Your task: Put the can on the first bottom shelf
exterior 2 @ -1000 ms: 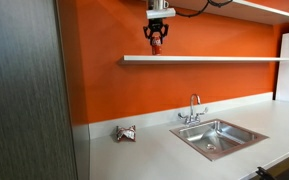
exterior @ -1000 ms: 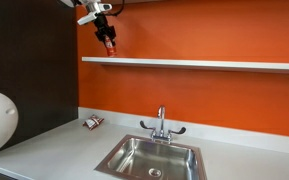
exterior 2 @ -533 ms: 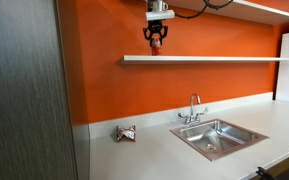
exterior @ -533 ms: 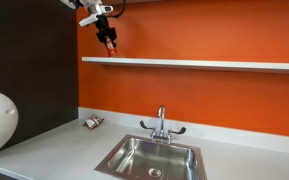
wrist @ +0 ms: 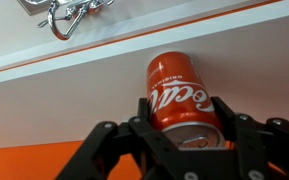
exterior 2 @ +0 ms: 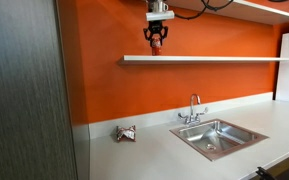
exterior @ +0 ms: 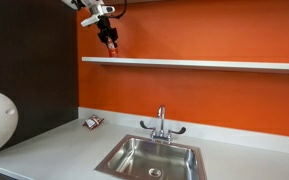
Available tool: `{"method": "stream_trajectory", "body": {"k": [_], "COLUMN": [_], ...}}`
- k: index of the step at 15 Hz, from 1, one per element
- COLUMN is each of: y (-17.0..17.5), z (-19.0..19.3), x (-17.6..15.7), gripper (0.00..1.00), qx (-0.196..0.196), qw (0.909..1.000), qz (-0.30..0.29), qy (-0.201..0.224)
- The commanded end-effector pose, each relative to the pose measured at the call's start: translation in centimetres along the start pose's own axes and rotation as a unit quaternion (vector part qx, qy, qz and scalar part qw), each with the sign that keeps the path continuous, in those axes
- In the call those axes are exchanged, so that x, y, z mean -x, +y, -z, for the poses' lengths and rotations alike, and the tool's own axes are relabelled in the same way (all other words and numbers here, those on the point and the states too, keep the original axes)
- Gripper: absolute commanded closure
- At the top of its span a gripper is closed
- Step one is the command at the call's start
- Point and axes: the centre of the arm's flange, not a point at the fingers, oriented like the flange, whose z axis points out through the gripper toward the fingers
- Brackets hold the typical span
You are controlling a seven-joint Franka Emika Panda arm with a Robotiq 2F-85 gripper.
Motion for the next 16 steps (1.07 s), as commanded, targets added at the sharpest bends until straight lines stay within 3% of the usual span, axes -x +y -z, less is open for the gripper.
{"method": "stream_trajectory", "body": {"k": [1,16], "y": [0.4,1.1], "z": [0.6,-0.7], "x": [-1.6,-2.9], "gripper": [0.62,0.62], "qx": [-0.007,-0.011], "qw": [0.9999,0.9996], "qz": [-0.002,-0.018], "qy": [-0.009,-0.017]}}
